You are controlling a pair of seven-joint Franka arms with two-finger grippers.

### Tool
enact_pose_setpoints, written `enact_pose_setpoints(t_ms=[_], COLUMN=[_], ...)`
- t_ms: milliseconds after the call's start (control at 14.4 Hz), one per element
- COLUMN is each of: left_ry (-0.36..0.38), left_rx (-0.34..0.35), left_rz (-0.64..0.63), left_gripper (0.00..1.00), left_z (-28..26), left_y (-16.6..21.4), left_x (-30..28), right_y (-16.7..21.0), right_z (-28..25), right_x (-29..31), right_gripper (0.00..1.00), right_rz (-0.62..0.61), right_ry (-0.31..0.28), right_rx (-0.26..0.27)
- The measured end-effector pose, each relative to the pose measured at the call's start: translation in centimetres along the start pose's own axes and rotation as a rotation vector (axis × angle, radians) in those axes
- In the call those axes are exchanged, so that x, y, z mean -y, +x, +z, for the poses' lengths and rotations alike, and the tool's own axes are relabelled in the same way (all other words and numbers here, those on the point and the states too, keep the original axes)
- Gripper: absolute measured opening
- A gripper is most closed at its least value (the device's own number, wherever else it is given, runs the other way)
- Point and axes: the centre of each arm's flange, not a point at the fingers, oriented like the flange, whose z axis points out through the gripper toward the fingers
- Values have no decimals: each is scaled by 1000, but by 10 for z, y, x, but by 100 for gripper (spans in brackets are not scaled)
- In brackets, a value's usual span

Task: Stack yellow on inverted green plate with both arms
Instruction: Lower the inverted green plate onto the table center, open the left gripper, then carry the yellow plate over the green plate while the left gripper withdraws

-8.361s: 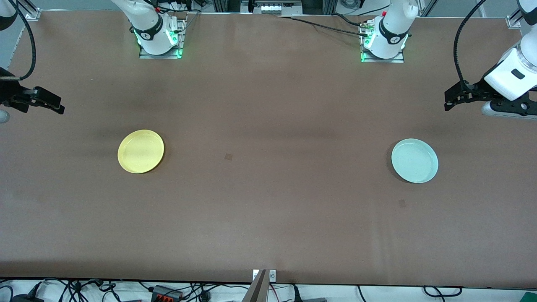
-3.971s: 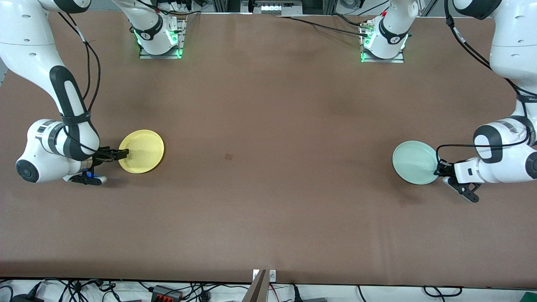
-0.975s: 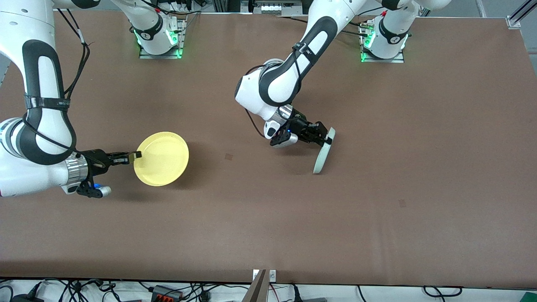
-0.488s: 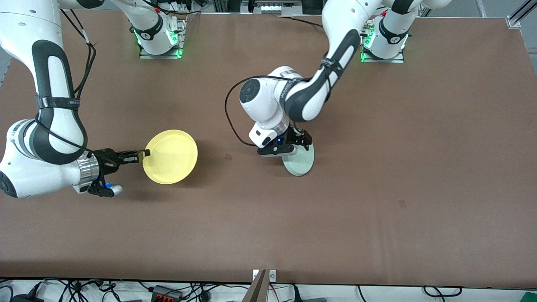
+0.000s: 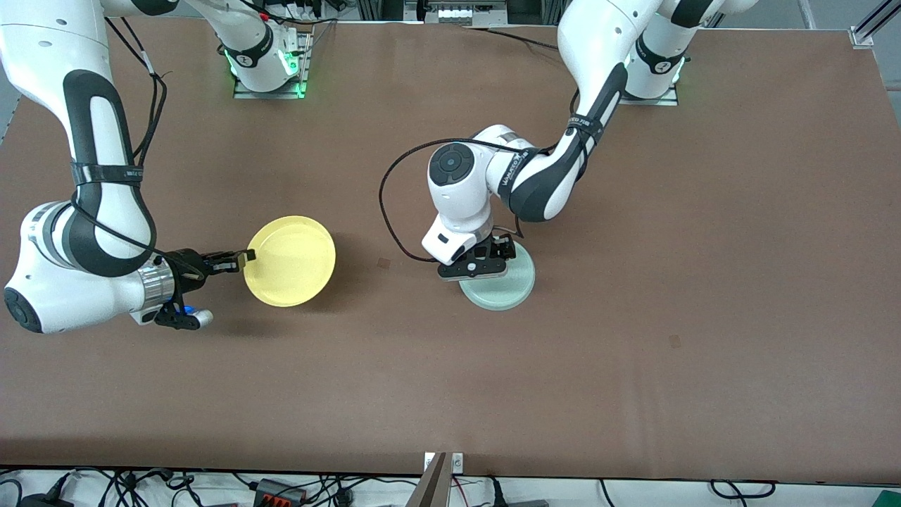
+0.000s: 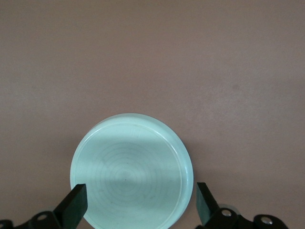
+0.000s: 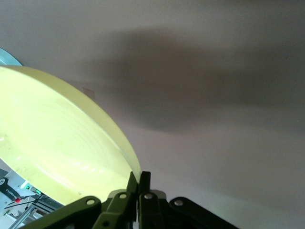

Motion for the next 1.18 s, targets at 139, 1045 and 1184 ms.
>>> enact_pose_setpoints(t_ms=[139, 1045, 1184], left_ry=[-8, -14, -50], left_rx=[-8, 149, 167], left_rz=[12, 38, 51], left_gripper=[100, 100, 100], left_z=[-24, -153, -158], left_y=[22, 93, 82], left_x=[24, 268, 295], right_y=[0, 4, 3], right_z=[3, 190, 214], right_x=[5, 241, 262], right_gripper=[3, 3, 3], right_rz=[-6, -60, -19], right_ry=[-1, -153, -128], right_rx=[4, -105, -136])
